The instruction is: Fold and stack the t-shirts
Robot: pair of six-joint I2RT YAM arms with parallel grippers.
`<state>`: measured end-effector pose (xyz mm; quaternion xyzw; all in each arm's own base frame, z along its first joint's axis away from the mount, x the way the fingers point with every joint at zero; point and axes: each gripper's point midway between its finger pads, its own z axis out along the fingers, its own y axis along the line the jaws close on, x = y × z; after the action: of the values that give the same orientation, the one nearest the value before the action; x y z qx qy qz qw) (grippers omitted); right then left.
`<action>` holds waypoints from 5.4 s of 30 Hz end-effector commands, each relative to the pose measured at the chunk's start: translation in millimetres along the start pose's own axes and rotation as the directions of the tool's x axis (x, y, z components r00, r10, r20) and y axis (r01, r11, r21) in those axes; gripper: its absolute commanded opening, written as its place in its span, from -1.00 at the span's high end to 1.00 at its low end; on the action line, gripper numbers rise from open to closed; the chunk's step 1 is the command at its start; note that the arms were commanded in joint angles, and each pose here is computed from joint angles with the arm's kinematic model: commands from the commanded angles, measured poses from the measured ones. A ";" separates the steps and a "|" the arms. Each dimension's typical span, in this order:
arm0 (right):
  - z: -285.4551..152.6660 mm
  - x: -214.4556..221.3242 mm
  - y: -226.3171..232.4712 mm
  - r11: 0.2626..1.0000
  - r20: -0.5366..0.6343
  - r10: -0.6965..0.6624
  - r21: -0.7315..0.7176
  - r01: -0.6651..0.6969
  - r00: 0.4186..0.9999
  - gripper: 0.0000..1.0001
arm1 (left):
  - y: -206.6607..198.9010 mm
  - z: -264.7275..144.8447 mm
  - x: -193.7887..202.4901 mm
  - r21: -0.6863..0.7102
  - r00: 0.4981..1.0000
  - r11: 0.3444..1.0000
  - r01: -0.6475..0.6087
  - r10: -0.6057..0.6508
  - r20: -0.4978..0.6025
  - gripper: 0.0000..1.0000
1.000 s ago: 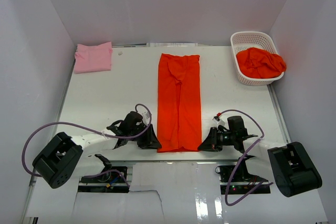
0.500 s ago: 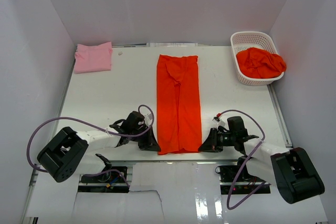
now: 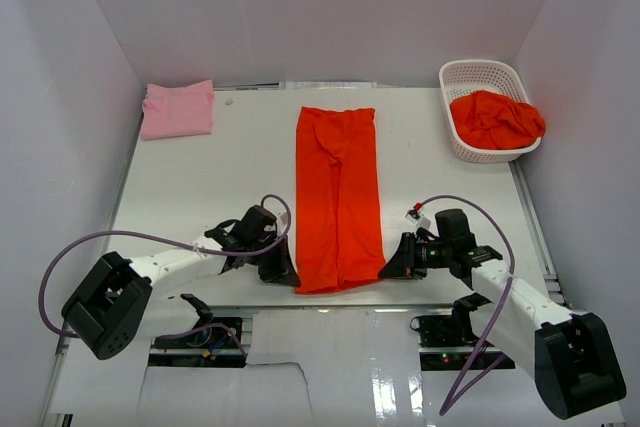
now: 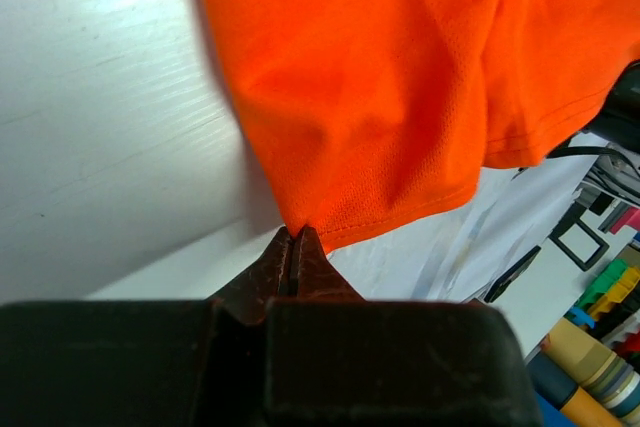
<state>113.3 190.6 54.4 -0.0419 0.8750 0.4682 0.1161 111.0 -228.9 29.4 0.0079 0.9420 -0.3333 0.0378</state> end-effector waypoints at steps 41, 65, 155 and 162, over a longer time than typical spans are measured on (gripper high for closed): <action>2.2 -125.1 52.6 0.989 0.013 -0.139 -0.041 0.139 0.990 0.85 | -61.6 -39.1 -159.4 0.003 0.979 0.992 -0.127 0.125 0.164 1.00; 6.2 -196.3 53.6 0.983 0.070 -0.180 -0.014 0.181 0.981 0.85 | -62.1 -68.0 -214.2 -0.041 0.956 0.991 -0.125 0.132 0.262 1.00; 67.5 -316.3 -31.5 0.982 0.085 -0.183 0.060 0.178 0.980 0.51 | -17.9 -4.2 -351.7 -0.161 0.936 0.982 -0.100 0.147 0.320 0.48; 60.1 -328.1 -23.2 0.974 0.125 -0.219 0.079 0.210 0.968 0.26 | -37.0 -19.4 -367.4 -0.134 0.914 0.986 -0.095 0.140 0.382 0.29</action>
<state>423.2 215.6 57.3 -0.0829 0.8833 0.4273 0.1739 452.1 -237.7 58.0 0.0004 0.9470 -0.2557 0.1946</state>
